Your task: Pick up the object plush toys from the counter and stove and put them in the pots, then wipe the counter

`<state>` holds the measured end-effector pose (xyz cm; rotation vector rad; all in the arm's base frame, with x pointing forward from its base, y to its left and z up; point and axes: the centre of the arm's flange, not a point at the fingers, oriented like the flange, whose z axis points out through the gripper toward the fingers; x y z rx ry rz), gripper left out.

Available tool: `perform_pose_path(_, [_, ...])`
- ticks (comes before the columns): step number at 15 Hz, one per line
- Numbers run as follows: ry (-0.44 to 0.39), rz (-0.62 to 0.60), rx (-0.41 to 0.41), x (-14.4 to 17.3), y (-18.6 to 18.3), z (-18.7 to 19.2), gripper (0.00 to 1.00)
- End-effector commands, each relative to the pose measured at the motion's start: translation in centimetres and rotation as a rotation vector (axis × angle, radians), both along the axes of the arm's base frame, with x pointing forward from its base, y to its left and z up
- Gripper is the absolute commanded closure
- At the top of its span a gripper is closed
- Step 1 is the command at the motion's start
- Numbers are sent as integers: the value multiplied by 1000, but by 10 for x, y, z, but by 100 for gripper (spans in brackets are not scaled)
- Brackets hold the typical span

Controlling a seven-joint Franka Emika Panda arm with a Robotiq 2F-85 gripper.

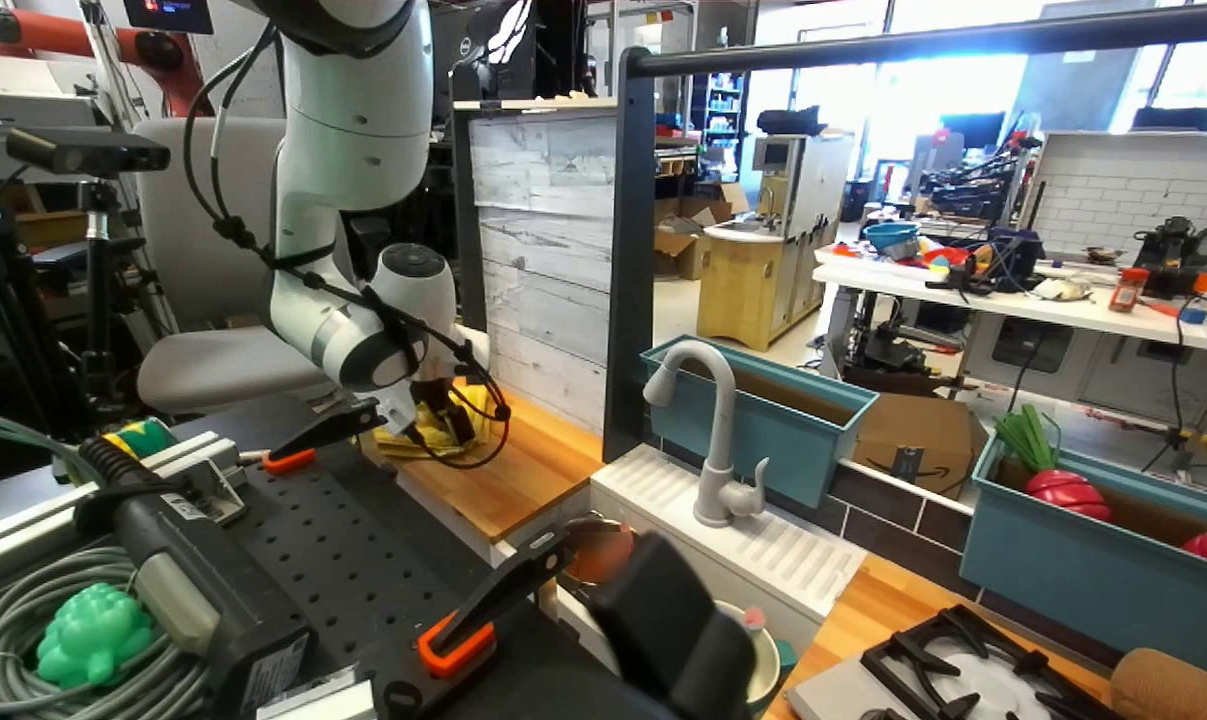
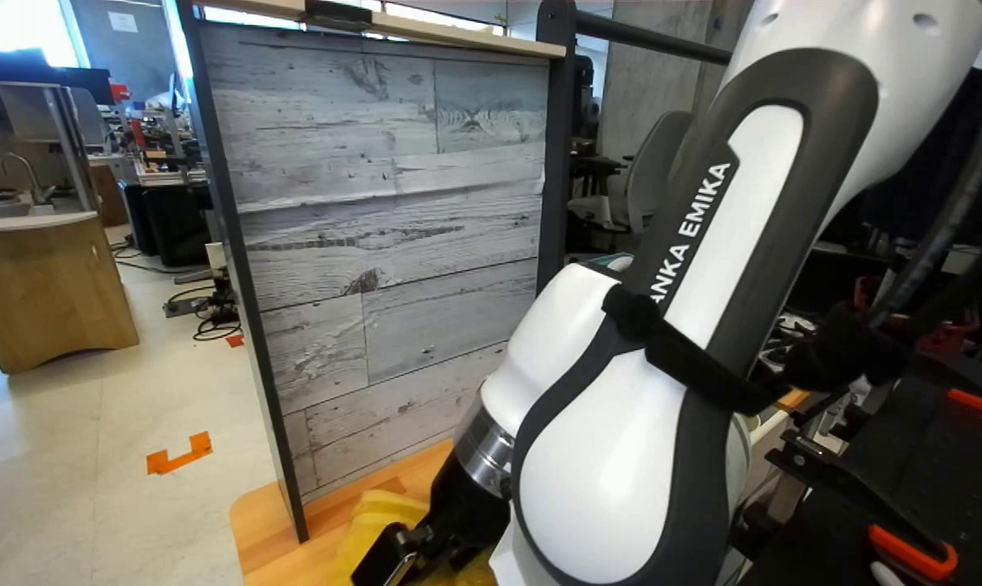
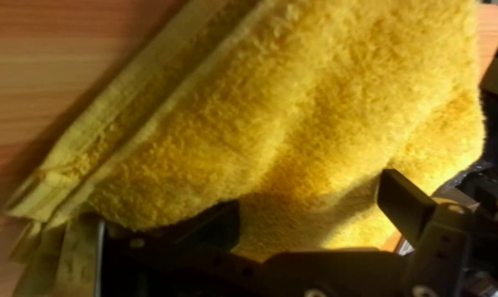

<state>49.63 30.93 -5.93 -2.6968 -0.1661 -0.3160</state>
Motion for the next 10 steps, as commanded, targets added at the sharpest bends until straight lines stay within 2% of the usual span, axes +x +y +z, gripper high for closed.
perform_pose_path(1, [30, -66, -132, -18, -72, -7, 0])
perform_pose_path(4, [90, -73, -251, -25, -115, 11, 0])
perform_pose_path(6, [100, -74, -303, -23, -128, 16, 0])
perform_pose_path(8, [57, -22, -283, -25, -130, 12, 0])
perform_pose_path(10, [30, 33, -255, -25, -114, 4, 0])
